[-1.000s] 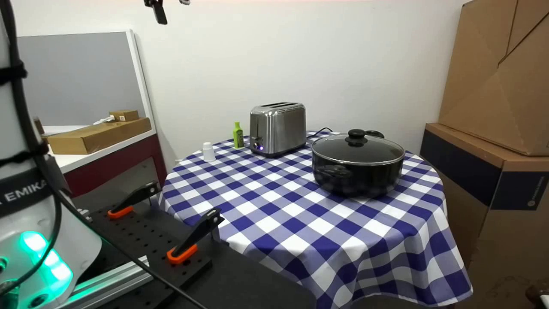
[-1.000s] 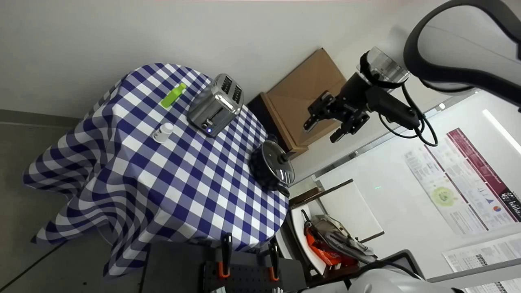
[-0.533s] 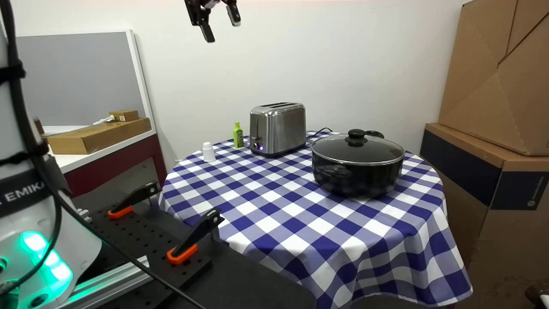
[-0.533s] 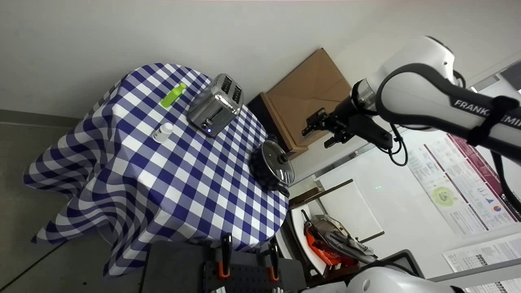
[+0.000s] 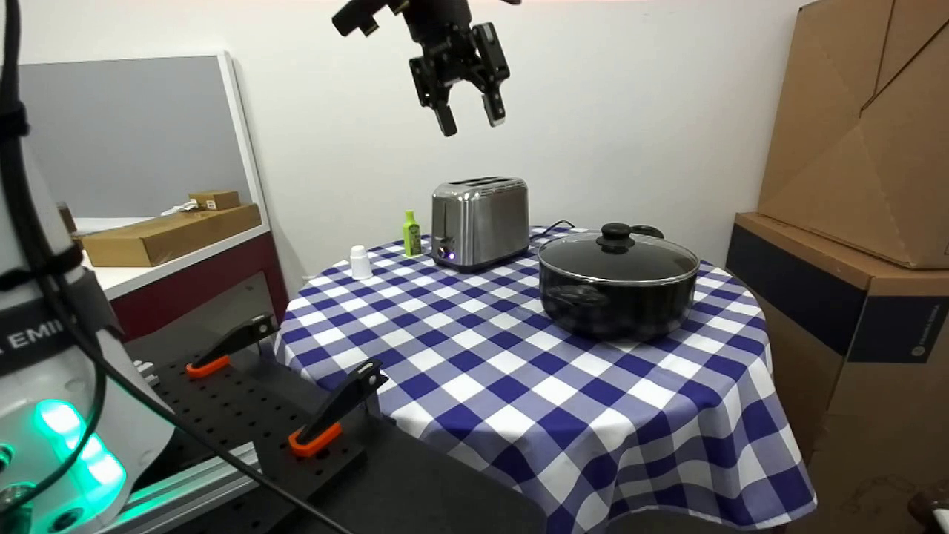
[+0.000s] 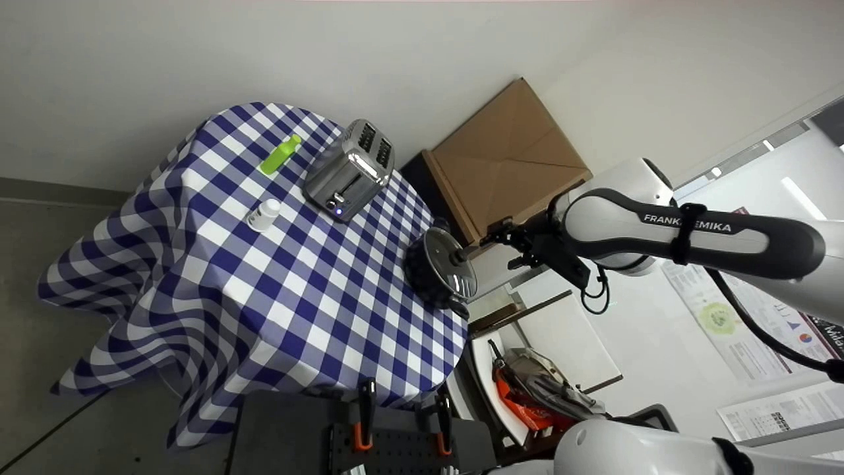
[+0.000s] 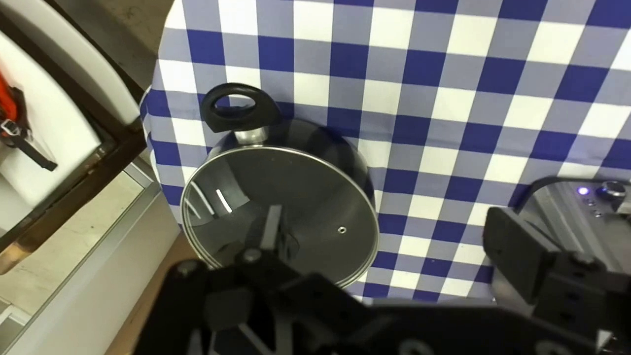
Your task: Remove the lid from the pot
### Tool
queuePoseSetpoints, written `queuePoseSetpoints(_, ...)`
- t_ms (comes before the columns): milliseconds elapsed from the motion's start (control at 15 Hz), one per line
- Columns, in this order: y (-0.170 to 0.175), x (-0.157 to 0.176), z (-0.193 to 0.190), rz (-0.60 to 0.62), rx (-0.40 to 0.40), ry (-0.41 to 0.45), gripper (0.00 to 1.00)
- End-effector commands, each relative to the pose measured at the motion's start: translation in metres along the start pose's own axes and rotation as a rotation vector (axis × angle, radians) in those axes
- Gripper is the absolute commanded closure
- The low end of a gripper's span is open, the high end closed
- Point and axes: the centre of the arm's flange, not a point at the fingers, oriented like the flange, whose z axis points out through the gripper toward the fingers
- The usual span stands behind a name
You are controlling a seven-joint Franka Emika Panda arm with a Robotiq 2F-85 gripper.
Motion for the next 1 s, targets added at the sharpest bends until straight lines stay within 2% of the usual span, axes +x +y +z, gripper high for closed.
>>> queuePoseSetpoints(0, 0.020, 0.036, 0.037, 0.009, 0.022, 0.040, 0.00)
queuePoseSetpoints(600, 0.034, 0.140, 0.107, -0.063, 0.182, -0.003, 0.00)
queuePoseSetpoints(933, 0.055, 0.173, 0.125, -0.052, 0.182, -0.067, 0.00)
